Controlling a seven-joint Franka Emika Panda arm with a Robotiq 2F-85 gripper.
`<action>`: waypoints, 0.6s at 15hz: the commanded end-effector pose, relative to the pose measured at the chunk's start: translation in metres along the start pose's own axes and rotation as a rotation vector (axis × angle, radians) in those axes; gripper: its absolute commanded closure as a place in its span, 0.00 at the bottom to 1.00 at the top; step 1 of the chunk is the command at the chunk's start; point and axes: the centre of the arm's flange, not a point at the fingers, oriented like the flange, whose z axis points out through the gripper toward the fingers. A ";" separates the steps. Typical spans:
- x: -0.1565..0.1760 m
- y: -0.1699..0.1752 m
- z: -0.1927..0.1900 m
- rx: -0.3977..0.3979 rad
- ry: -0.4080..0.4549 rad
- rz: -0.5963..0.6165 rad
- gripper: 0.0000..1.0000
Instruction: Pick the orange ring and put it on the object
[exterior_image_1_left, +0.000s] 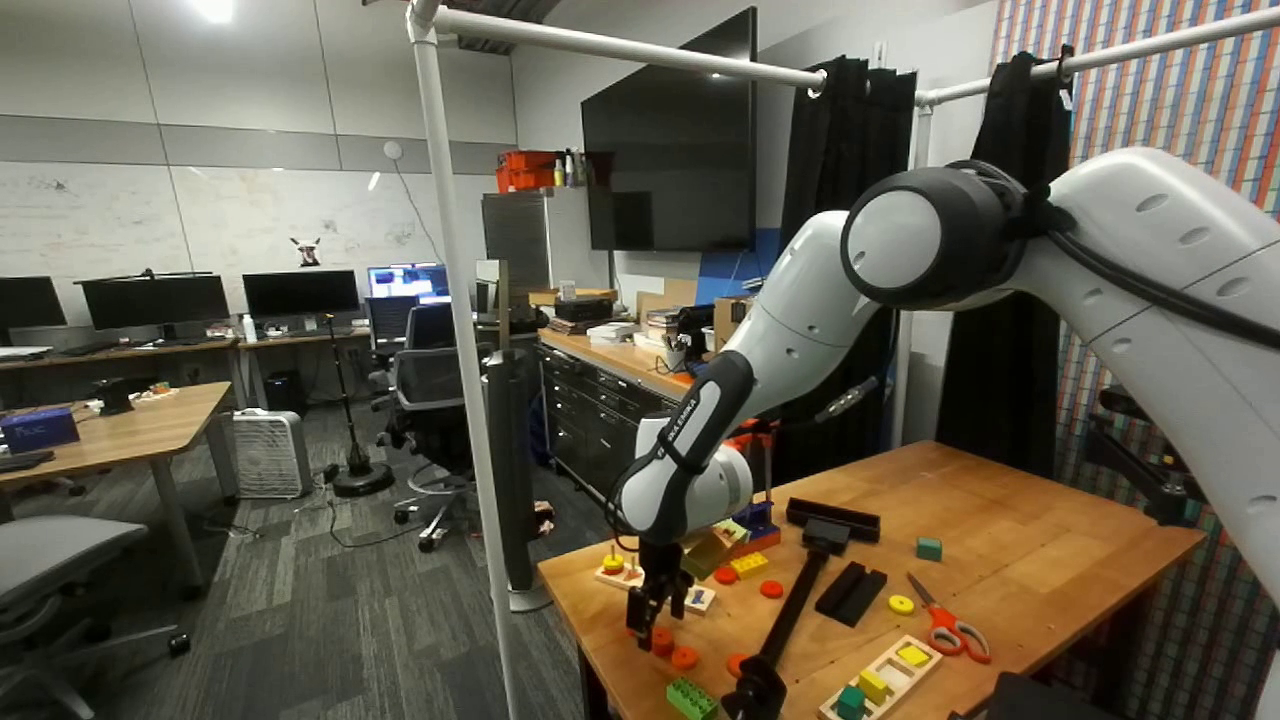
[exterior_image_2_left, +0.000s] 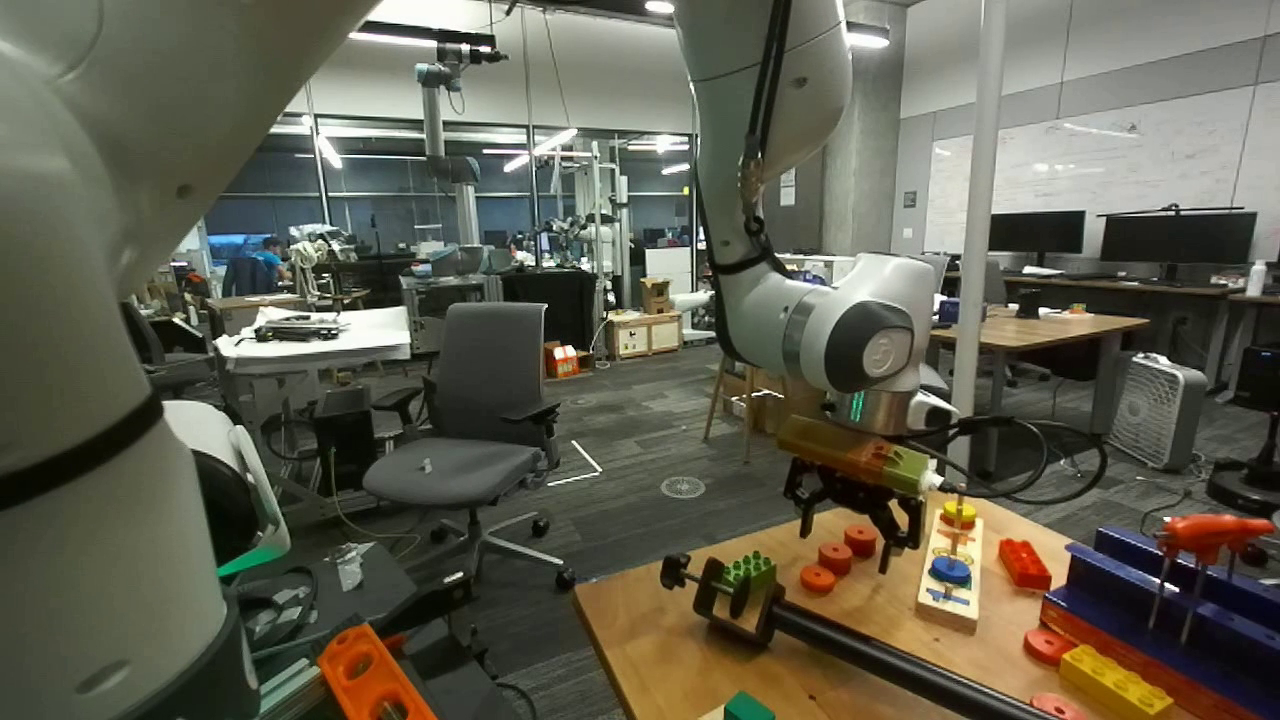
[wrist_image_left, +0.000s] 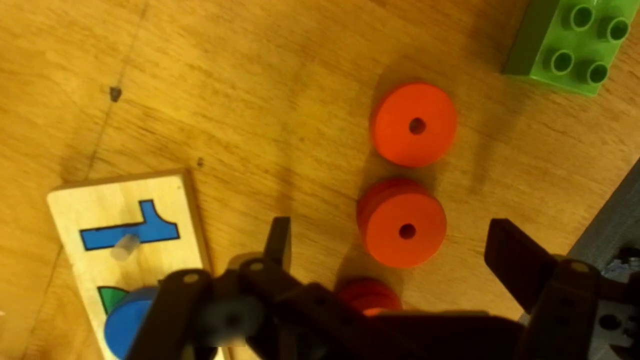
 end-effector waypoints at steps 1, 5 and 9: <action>0.008 0.000 -0.004 0.001 -0.001 -0.006 0.00; 0.007 0.000 -0.004 -0.001 -0.003 -0.006 0.25; 0.006 0.000 -0.004 -0.003 -0.002 -0.007 0.51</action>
